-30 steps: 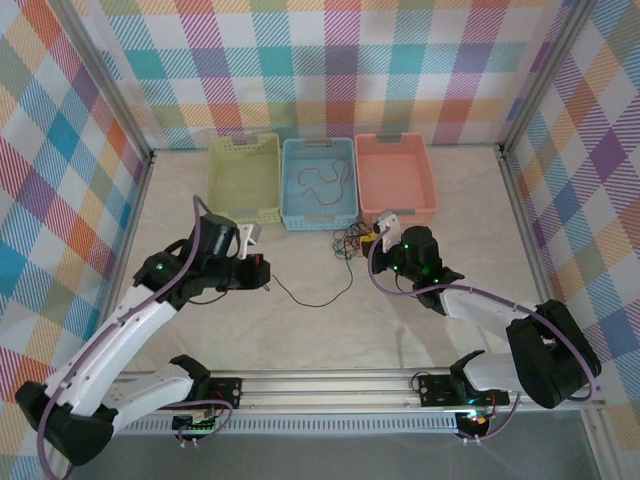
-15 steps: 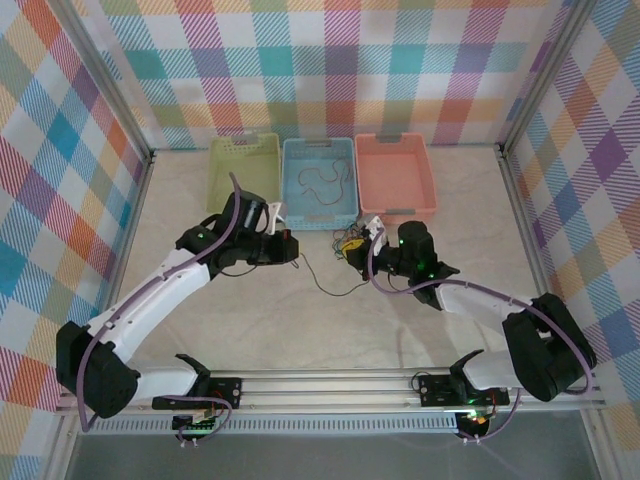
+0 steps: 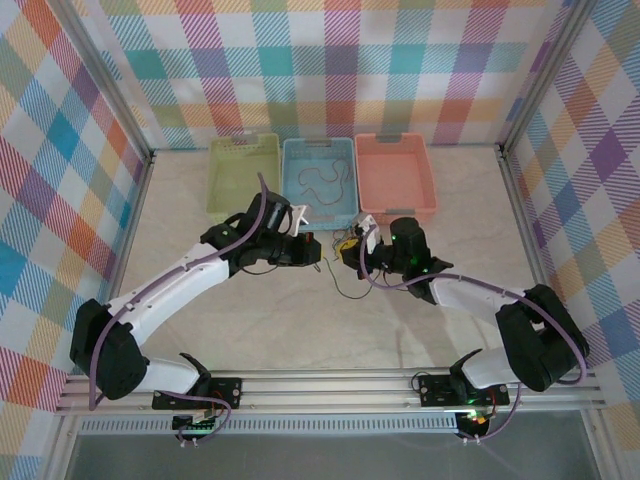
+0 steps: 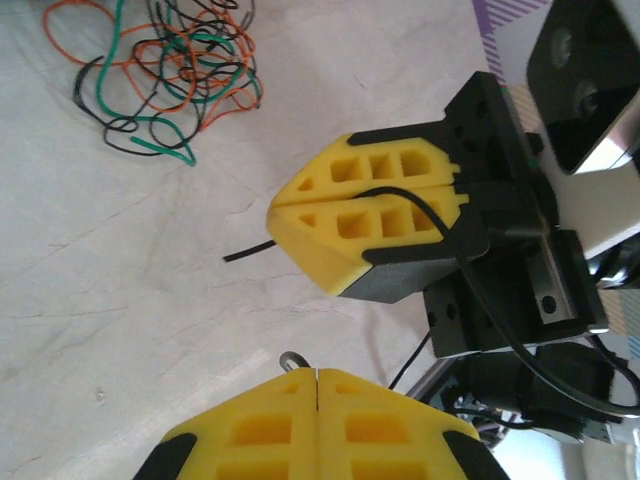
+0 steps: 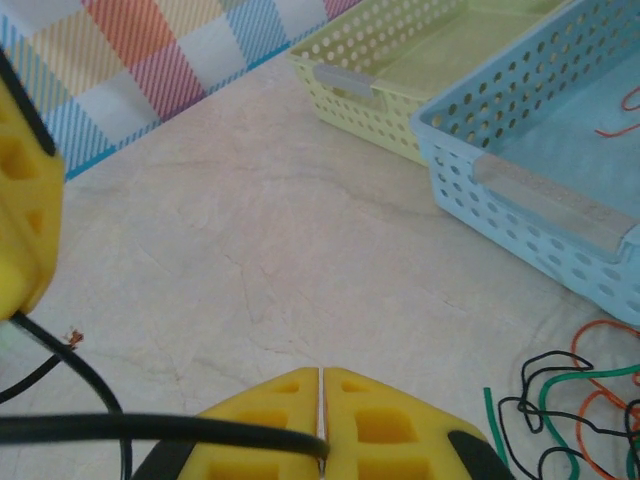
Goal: Untangle the cables
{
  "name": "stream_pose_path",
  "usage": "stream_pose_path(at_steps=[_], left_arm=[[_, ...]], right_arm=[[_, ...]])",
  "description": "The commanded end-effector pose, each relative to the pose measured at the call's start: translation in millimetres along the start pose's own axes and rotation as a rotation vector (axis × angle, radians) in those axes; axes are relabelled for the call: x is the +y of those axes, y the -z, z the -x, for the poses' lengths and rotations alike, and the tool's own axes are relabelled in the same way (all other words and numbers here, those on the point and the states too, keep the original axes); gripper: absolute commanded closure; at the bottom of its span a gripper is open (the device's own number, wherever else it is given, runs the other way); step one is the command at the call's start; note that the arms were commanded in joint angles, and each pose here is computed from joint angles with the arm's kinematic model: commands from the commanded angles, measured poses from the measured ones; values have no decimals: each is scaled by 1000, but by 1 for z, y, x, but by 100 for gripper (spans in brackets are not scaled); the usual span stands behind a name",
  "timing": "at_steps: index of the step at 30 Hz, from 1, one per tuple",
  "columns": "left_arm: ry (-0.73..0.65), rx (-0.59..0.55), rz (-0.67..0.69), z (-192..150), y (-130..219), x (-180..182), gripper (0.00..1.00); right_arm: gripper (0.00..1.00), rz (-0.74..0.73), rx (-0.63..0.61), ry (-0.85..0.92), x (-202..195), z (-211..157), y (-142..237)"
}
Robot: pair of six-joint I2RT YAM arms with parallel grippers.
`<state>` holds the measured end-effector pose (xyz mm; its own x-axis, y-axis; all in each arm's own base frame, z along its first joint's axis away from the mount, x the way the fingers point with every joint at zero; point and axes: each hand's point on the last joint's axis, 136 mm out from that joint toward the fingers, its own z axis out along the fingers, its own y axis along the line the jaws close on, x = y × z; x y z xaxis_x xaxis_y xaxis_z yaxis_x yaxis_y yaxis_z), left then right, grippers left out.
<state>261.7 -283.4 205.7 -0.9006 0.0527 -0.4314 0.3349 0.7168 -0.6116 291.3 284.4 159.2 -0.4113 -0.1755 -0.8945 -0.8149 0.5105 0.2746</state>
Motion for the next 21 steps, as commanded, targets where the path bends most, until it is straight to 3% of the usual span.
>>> stream_pose_path(at_steps=[1, 3, 5, 9, 13, 21], left_arm=[[10, 35, 106, -14, -9, 26, 100], [16, 51, 126, -18, -14, 32, 87], [15, 51, 176, -18, -14, 42, 61], [0, 21, 239, -17, -5, 53, 38], [-2, -1, 208, -21, 4, 48, 33], [69, -30, -71, -30, 9, 1, 29]], right_arm=[[100, -42, 40, -11, -9, -3, -7], [100, -56, 63, -22, -13, -7, -10], [100, -66, 91, -26, -16, -12, -14], [98, -77, 142, -41, -19, -21, -22], [97, -81, 175, -54, -22, -27, -29], [96, -76, 206, -57, -22, -33, -34]])
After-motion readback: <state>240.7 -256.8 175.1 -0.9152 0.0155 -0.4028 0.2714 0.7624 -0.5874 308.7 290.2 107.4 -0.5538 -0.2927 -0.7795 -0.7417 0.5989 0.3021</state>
